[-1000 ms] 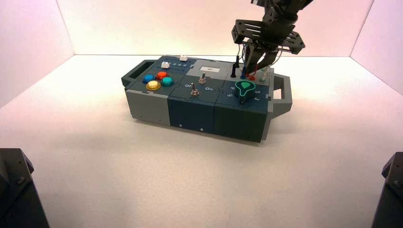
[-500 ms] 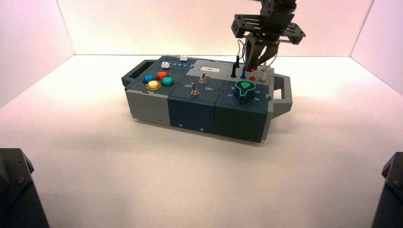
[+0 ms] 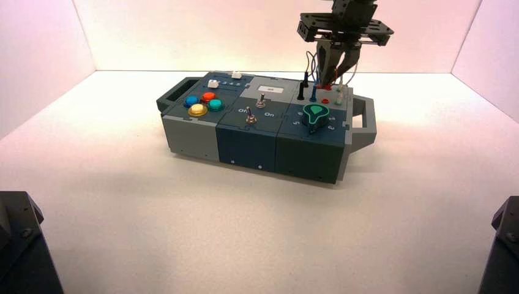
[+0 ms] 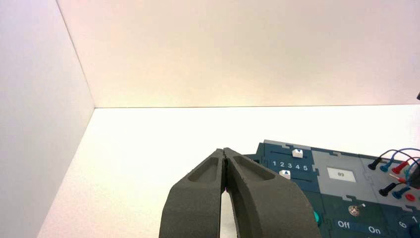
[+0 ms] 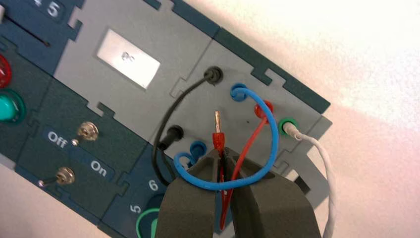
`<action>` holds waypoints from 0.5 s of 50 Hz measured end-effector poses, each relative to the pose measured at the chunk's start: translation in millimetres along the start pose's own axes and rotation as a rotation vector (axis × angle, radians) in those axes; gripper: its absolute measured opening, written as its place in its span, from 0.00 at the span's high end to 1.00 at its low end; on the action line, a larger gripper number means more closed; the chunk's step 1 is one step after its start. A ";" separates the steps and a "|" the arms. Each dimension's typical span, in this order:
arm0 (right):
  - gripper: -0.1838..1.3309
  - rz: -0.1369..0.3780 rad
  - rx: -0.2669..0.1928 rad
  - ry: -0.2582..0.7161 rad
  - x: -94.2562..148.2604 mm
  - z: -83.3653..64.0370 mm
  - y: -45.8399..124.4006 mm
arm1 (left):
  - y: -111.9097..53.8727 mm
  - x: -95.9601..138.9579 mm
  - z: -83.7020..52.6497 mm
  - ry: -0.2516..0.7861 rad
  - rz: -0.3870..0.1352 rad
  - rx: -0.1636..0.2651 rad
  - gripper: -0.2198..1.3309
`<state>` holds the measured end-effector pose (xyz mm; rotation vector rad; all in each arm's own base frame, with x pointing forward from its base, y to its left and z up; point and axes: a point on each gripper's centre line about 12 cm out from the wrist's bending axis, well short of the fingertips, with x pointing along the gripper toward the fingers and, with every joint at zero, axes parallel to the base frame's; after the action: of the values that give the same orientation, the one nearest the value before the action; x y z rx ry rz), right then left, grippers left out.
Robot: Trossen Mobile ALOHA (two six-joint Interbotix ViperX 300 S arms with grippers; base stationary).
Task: Insert the red wire.
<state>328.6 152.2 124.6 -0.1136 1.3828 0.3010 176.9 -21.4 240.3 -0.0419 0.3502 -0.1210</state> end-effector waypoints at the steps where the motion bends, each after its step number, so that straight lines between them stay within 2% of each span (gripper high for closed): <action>1: 0.93 0.000 0.000 0.002 -0.5 -0.3 0.0 | 0.0 0.0 0.0 0.000 0.000 0.000 0.96; 25: 0.93 -0.019 -0.006 0.121 -11.4 -1.9 -3.0 | 0.2 -0.6 1.0 -0.005 0.001 0.000 0.96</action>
<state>325.8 147.2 135.1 -0.1518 1.5002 0.2862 176.7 -21.1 241.5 -0.0423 0.3455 -0.1197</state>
